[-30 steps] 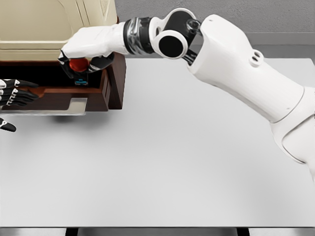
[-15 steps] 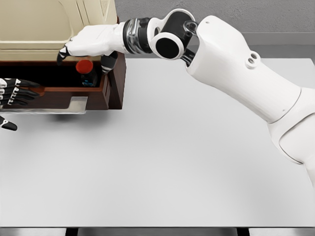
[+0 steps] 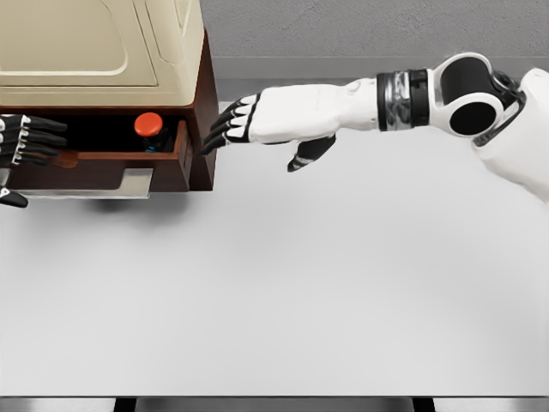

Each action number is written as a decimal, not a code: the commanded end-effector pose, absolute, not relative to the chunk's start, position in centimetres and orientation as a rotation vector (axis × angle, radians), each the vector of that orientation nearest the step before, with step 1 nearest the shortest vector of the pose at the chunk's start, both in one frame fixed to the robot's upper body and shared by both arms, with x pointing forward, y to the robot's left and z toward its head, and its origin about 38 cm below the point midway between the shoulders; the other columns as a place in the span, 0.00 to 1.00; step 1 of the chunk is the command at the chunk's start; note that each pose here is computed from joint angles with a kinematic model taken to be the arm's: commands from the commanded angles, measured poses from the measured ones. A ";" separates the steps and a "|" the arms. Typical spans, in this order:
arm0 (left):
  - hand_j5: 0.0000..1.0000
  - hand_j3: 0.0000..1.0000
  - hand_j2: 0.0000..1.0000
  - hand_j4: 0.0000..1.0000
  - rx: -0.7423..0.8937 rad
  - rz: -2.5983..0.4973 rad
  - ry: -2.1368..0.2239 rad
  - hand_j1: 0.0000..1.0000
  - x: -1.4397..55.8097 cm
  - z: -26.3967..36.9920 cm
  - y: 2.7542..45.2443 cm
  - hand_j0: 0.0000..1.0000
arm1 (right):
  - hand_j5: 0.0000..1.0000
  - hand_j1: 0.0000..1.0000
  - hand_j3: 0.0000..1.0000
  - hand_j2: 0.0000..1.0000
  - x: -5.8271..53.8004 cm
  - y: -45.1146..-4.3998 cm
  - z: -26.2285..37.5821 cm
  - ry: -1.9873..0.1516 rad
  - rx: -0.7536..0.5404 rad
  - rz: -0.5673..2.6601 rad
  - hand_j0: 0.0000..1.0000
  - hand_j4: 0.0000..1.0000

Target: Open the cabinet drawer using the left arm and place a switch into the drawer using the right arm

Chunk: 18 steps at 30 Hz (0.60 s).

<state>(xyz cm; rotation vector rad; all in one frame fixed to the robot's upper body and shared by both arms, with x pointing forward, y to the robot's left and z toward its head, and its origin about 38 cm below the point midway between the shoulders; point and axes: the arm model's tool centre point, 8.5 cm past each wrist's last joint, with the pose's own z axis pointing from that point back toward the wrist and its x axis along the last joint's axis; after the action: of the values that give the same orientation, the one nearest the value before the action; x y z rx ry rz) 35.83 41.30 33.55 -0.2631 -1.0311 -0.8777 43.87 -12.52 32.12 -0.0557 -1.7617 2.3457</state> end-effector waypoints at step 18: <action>1.00 1.00 1.00 1.00 -0.502 -1.073 -1.553 1.00 36.5 33.9 36.1 1.00 | 1.00 1.00 1.00 1.00 46.4 -27.9 26.1 -1.489 -0.177 2.056 1.00 1.00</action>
<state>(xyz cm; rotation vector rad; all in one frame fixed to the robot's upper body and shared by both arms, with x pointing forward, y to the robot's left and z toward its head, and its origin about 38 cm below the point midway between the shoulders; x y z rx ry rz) 36.47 36.26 33.75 -0.4939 -1.5394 -1.0723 45.92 -27.46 25.43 -0.1575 -1.4762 2.0804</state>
